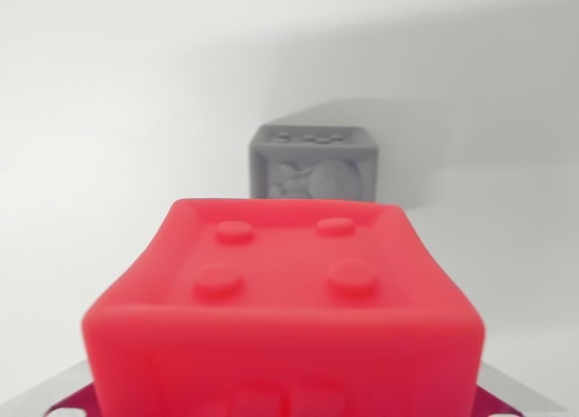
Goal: Destack cube
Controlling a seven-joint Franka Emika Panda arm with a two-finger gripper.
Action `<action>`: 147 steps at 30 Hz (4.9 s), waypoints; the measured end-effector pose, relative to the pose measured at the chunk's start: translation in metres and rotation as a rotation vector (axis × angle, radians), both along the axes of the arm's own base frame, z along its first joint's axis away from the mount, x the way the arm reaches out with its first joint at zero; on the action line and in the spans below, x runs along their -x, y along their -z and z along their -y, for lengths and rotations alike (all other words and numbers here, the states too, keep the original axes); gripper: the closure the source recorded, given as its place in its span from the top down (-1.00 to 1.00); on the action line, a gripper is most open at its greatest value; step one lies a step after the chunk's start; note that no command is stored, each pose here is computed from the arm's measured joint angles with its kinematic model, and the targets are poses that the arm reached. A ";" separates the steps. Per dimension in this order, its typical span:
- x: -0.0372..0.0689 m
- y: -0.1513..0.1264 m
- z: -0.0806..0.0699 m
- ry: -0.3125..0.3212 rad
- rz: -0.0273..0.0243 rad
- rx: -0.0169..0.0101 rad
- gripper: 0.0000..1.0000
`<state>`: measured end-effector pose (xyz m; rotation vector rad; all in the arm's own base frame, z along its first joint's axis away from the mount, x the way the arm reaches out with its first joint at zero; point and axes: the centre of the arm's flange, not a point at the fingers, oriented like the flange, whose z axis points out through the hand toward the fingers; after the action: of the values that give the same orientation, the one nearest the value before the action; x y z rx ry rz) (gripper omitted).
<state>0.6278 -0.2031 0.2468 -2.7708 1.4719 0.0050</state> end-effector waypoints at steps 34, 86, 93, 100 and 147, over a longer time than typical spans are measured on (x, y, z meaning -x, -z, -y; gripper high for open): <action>0.003 0.009 -0.063 0.043 -0.0029 0.0008 -1.00; 0.007 0.021 -0.166 0.114 -0.0028 0.0029 -1.00; 0.008 0.022 -0.180 0.124 -0.0035 0.0033 -1.00; 0.009 0.024 -0.192 0.133 -0.0039 0.0037 -1.00; 0.012 0.090 -0.240 0.166 -0.0042 0.0117 -1.00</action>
<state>0.6154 0.0369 0.1565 -2.6494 1.7030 0.0017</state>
